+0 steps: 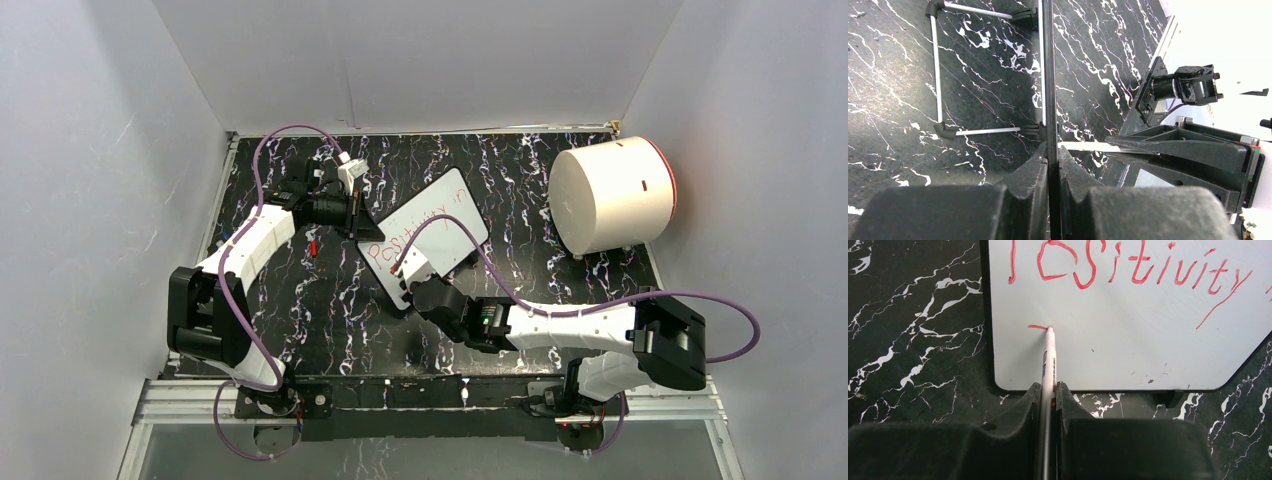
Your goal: Write a sentence on the whiteboard
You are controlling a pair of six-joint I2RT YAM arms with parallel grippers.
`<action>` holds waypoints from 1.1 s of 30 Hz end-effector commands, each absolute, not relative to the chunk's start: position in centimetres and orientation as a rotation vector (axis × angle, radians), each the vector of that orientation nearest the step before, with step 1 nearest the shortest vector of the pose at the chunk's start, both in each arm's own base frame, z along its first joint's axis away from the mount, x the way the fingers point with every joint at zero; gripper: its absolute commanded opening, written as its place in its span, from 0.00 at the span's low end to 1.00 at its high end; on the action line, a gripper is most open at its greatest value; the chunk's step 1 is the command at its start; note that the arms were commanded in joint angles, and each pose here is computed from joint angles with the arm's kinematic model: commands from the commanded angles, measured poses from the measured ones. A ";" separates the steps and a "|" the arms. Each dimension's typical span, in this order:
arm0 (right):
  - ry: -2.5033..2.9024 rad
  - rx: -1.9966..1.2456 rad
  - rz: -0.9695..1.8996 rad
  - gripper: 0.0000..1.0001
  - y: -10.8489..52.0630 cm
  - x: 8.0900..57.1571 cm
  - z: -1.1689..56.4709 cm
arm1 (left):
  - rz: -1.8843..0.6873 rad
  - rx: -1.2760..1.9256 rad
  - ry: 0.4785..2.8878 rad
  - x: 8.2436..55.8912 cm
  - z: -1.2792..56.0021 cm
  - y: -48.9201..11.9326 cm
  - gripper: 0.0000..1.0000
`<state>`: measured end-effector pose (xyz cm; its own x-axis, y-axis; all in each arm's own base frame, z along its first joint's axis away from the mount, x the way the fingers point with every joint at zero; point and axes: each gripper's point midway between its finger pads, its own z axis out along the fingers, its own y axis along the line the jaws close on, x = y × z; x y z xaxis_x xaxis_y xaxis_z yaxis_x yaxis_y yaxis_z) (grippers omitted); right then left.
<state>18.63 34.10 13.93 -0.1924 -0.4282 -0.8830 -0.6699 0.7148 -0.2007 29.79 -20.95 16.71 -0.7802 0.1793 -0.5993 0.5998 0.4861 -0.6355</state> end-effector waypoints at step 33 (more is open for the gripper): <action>1.760 -0.796 0.314 0.00 35.8 19.6 17.9 | -1.194 0.618 2.388 29.0 14.6 -20.3 0.00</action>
